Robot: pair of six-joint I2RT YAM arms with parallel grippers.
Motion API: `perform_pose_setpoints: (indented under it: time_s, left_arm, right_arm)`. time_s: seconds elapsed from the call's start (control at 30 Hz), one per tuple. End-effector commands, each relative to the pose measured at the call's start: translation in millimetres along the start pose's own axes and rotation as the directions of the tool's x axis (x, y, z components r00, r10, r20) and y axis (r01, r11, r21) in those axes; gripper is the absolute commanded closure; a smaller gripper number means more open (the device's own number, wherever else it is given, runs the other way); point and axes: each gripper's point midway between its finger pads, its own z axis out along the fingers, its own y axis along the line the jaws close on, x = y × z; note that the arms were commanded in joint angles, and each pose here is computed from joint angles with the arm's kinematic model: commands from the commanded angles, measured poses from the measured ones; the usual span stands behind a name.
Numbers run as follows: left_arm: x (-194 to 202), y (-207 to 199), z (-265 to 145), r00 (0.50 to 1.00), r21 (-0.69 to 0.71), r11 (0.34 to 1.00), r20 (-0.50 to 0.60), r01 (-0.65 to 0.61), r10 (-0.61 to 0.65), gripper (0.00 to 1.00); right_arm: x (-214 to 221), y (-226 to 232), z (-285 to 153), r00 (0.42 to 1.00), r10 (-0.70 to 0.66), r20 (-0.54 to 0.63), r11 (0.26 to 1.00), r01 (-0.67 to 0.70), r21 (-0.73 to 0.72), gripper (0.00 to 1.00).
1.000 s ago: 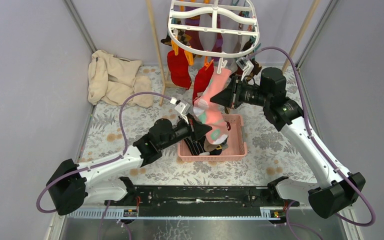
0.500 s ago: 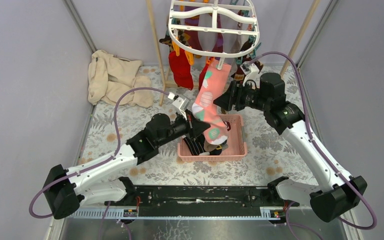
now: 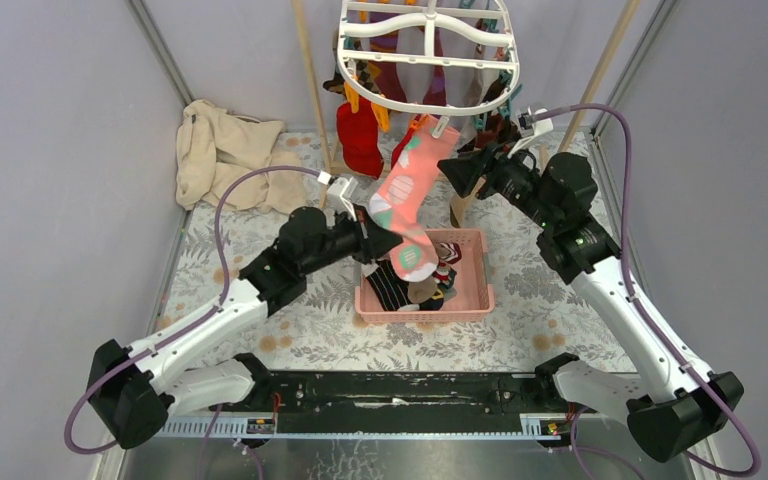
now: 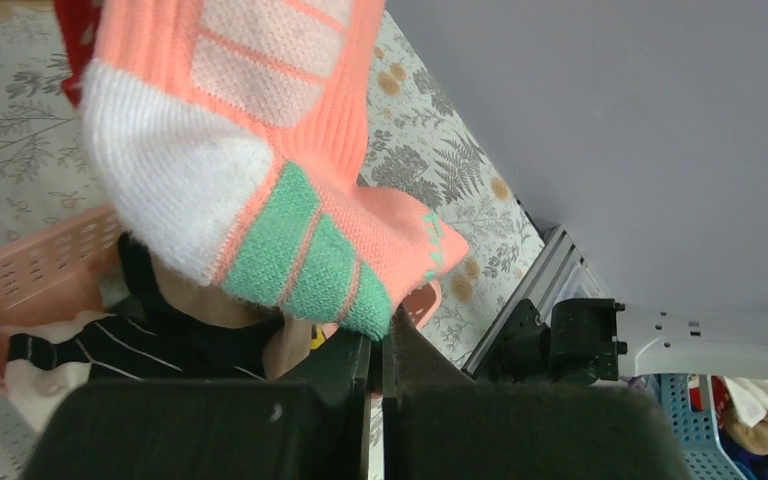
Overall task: Remove the socks clipped to the hanger
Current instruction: Remove the sock from the hanger.
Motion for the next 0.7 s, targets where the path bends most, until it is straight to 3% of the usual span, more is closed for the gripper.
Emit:
perform_pose_setpoints:
  time_s: [0.0, 0.27, 0.67]
  left_arm:
    - [-26.8, -12.8, -14.8, 0.999, 0.072, 0.997, 0.024, 0.037, -0.039, 1.0]
    - [-30.5, -0.9, -20.8, 0.997, 0.079, 0.994, -0.024, 0.074, -0.073, 1.0]
    - [-11.2, 20.2, -34.7, 0.992, 0.023, 0.995, -0.075, 0.099, -0.097, 1.0]
  right_arm:
    - [-31.3, 4.9, 8.1, 0.984, -0.057, 0.17, 0.998, 0.063, -0.028, 0.37]
    - [-35.2, -8.3, 19.7, 0.953, -0.086, 0.29, 0.996, 0.092, -0.01, 0.44]
    - [-36.0, -24.3, 37.8, 0.924, -0.11, 0.366, 0.994, 0.11, 0.02, 0.43]
